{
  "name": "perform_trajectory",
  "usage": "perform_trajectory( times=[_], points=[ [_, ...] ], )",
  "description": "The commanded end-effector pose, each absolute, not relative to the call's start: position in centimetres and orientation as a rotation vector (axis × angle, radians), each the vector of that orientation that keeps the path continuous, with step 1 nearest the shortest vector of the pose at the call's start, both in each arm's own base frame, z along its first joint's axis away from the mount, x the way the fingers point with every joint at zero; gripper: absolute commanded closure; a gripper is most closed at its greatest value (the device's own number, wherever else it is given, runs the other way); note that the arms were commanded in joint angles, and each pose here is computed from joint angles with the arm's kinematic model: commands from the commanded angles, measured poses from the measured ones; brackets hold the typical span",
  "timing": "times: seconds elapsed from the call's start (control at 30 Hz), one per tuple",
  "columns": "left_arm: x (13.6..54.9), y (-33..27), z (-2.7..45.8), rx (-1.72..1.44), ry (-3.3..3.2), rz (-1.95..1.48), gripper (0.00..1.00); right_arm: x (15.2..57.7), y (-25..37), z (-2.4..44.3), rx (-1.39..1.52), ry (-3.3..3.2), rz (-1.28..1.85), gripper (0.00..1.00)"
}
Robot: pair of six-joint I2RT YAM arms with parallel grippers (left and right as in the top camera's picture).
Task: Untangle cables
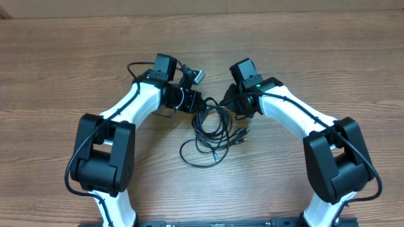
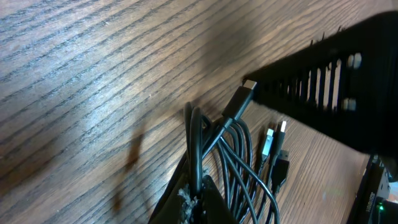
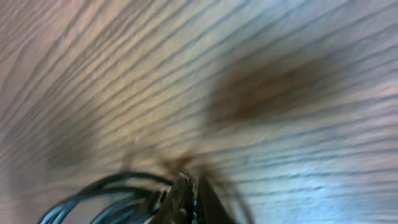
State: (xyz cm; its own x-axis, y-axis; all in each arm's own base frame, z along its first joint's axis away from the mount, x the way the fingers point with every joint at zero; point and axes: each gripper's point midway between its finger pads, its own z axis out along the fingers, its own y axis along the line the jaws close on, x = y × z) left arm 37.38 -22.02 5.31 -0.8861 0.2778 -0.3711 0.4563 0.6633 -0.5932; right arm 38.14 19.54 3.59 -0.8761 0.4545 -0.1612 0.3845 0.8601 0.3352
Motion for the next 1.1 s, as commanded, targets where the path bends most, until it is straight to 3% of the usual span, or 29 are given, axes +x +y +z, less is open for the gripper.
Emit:
perform_trajectory(
  times=[0.0,0.27,0.5,1.07],
  points=[
    [37.9,-22.5,5.8,0.639,2.588,-1.062,0.96,39.5,17.6,4.8,0.673,2.695,0.314,0.96],
    [37.9,-22.5,5.8,0.639,2.588,-1.062,0.96,40.0,19.1,5.3,0.67,2.686,0.429,0.96],
    [37.9,-22.5,5.8,0.64,2.588,-1.062,0.96,38.3,21.4,5.3,0.623,2.774,0.576,0.96],
    [37.9,-22.5,5.8,0.64,2.588,-1.062,0.96,34.2,26.6,5.1,0.331,2.868,0.599,0.96]
  ],
)
